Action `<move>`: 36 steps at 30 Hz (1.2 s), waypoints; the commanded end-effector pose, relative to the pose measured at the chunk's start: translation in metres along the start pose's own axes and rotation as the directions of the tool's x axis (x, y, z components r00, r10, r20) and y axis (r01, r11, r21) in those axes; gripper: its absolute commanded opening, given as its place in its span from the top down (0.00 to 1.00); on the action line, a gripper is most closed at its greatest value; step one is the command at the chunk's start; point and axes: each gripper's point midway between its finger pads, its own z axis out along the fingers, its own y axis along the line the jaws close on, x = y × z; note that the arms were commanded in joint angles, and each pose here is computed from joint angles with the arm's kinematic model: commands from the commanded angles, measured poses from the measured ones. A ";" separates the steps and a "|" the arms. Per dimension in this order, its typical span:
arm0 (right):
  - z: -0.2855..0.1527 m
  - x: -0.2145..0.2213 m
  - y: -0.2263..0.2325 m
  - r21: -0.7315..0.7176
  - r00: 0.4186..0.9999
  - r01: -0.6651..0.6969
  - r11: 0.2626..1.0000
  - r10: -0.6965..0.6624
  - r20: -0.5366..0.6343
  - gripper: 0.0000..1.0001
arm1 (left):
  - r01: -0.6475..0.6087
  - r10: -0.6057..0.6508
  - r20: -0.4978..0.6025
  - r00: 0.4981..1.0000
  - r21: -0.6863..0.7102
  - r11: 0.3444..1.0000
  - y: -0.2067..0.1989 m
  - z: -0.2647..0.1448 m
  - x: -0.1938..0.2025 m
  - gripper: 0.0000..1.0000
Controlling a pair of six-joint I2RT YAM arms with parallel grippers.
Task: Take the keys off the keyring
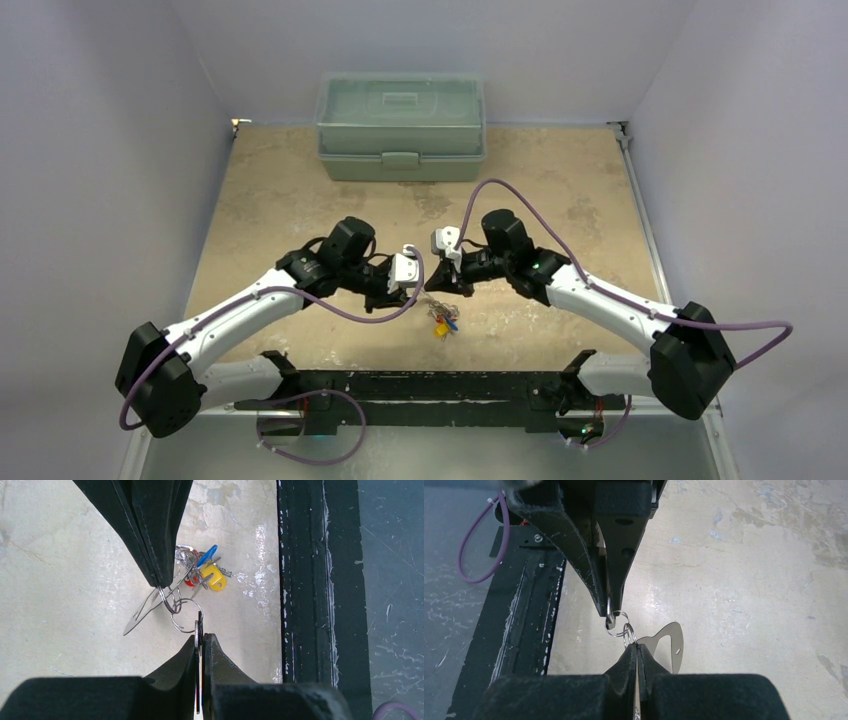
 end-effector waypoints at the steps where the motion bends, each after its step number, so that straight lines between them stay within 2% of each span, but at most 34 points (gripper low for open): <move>1: -0.004 -0.020 -0.009 0.057 0.998 0.008 0.998 -0.012 0.067 1.00 | 0.046 -0.046 0.017 0.999 0.014 0.999 -0.002 0.004 0.002 1.00; 6: -0.002 -0.022 -0.010 0.054 0.996 -0.021 0.998 0.016 0.083 1.00 | 0.095 -0.094 0.022 0.995 -0.013 0.995 0.004 0.012 0.009 1.00; 16: 0.001 -0.016 0.000 -0.004 0.996 -0.024 1.000 0.025 0.084 1.00 | 0.092 -0.087 0.067 0.994 -0.075 0.993 0.022 0.020 0.002 1.00; 36: 0.006 -0.017 -0.013 0.053 0.992 -0.064 0.997 0.058 0.111 1.00 | 0.084 -0.080 0.123 0.989 -0.023 0.996 0.012 0.033 -0.007 1.00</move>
